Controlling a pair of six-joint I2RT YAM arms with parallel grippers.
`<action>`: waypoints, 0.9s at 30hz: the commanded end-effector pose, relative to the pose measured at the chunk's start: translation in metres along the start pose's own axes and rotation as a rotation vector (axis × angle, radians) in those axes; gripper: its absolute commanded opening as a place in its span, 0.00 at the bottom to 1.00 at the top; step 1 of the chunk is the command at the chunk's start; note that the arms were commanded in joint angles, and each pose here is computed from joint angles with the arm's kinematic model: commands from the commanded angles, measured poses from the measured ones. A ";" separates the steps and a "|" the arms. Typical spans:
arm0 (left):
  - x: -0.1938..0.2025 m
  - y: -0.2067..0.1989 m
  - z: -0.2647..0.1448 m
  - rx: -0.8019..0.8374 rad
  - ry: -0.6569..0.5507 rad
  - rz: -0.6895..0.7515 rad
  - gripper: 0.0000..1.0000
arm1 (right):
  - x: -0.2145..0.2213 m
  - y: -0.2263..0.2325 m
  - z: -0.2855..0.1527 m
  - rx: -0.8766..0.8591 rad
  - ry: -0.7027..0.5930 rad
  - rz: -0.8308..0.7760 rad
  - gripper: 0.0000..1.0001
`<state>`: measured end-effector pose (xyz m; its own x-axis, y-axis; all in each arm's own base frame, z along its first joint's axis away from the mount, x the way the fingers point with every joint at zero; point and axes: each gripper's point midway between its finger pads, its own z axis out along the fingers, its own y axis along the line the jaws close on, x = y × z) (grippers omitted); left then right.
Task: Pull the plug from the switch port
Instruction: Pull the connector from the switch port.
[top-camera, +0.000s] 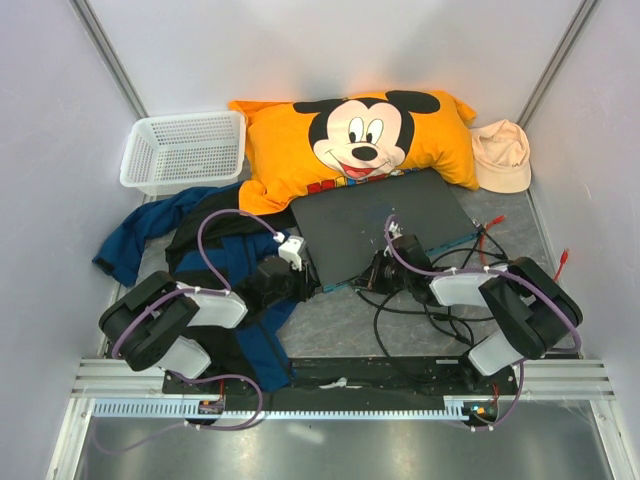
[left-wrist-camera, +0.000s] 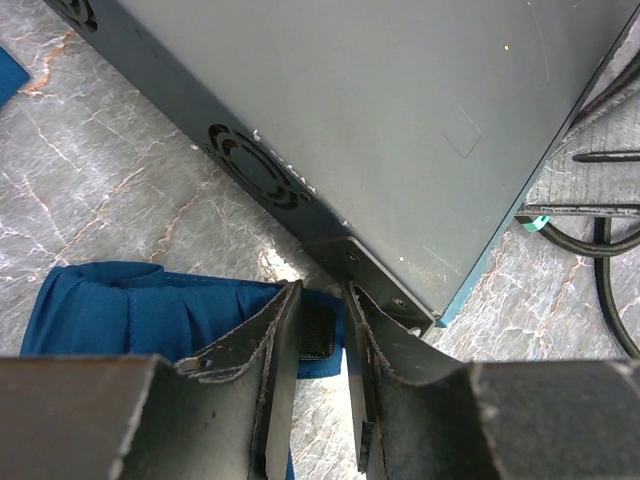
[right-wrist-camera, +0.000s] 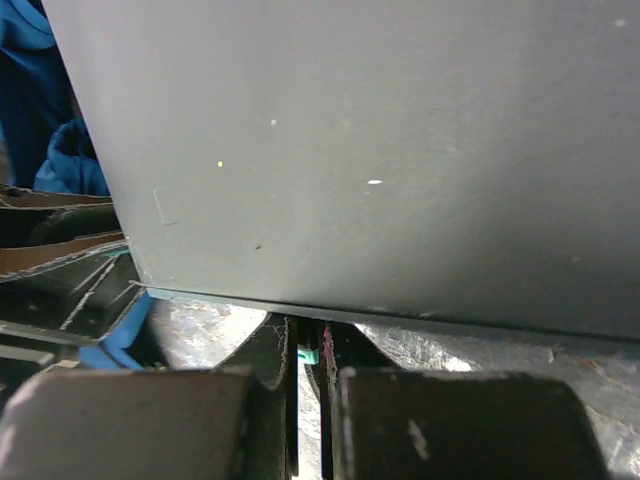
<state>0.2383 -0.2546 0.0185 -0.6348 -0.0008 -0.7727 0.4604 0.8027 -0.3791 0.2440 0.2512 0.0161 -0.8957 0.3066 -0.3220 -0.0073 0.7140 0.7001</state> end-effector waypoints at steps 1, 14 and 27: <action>0.021 -0.061 0.004 0.216 0.160 -0.052 0.36 | 0.006 -0.107 -0.021 0.466 -0.060 -0.010 0.00; 0.010 -0.058 0.009 0.196 0.126 0.034 0.36 | 0.073 -0.140 -0.039 0.611 0.372 0.074 0.00; -0.051 -0.087 -0.005 0.274 -0.056 0.077 0.36 | 0.090 -0.124 -0.052 0.609 0.517 0.058 0.00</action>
<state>0.2388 -0.2574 0.0227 -0.6595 0.0728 -0.7482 0.4670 0.8197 -0.3318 0.2260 0.2427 0.0061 -0.9862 0.1329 -0.0985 0.0454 0.7903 0.6110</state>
